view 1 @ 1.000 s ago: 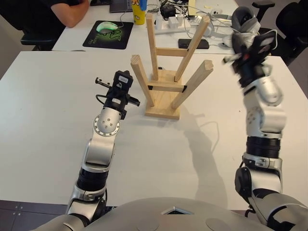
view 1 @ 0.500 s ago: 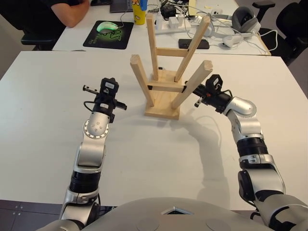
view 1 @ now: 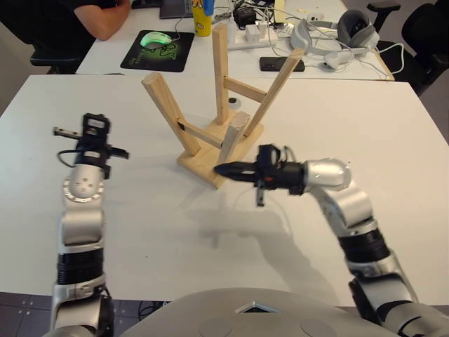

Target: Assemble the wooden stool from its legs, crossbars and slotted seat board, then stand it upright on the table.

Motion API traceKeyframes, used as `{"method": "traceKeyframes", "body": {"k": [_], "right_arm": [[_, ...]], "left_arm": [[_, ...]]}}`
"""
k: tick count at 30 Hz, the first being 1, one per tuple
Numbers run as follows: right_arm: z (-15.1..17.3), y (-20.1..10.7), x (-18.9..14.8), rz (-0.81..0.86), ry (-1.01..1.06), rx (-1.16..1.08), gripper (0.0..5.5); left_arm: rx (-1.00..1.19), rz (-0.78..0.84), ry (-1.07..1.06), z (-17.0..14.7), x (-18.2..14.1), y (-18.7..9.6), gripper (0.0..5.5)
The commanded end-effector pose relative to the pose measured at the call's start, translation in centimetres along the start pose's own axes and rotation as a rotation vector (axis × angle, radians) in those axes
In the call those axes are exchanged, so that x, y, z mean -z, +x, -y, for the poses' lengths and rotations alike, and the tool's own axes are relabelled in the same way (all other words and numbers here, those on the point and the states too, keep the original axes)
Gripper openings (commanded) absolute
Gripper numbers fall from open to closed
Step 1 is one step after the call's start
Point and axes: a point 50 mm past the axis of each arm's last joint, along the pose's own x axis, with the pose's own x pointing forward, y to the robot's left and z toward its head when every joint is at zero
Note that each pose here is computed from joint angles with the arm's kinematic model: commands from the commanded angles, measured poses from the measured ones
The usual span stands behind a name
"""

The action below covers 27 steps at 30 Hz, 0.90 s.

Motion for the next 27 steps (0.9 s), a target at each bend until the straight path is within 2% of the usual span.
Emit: {"method": "traceKeyframes", "body": {"k": [1,3,4,6,8,13,19,23,27], "right_arm": [[-0.2,-2.7,3.0,-0.173,0.11,0.183,0.01],[0.0,-6.6,5.7,-0.373,0.165,0.271,0.01],[0.0,-8.2,6.4,-0.422,0.197,0.305,0.01],[-0.2,-10.4,7.2,-0.47,0.224,0.346,0.01],[0.0,-11.3,7.4,-0.463,0.241,0.39,0.01],[0.5,-11.5,8.2,-0.461,0.232,0.419,0.01],[1.4,-10.7,8.3,-0.429,0.215,0.428,0.01],[1.9,-10.2,8.1,-0.419,0.204,0.422,0.01],[1.9,-9.5,8.2,-0.415,0.2,0.398,0.01]], "left_arm": [[0.063,0.064,0.012,-0.6,-0.9,0.7,0.0],[0.154,0.101,-0.01,0.4,-1.2,0.0,0.0],[0.235,0.139,-0.029,1.1,-1.5,-0.5,0.0],[0.438,0.214,-0.03,2.6,-2.2,-2.0,0.0],[0.591,0.231,-0.013,3.4,-2.3,-3.2,0.0],[0.797,0.169,0.014,4.5,-1.1,-4.6,0.0],[0.931,0.23,-0.024,10.7,-2.1,-5.5,0.0],[0.93,0.244,-0.018,14.0,-2.9,-5.0,0.0],[0.882,0.234,0.037,15.6,-3.1,-4.3,0.0]]}}
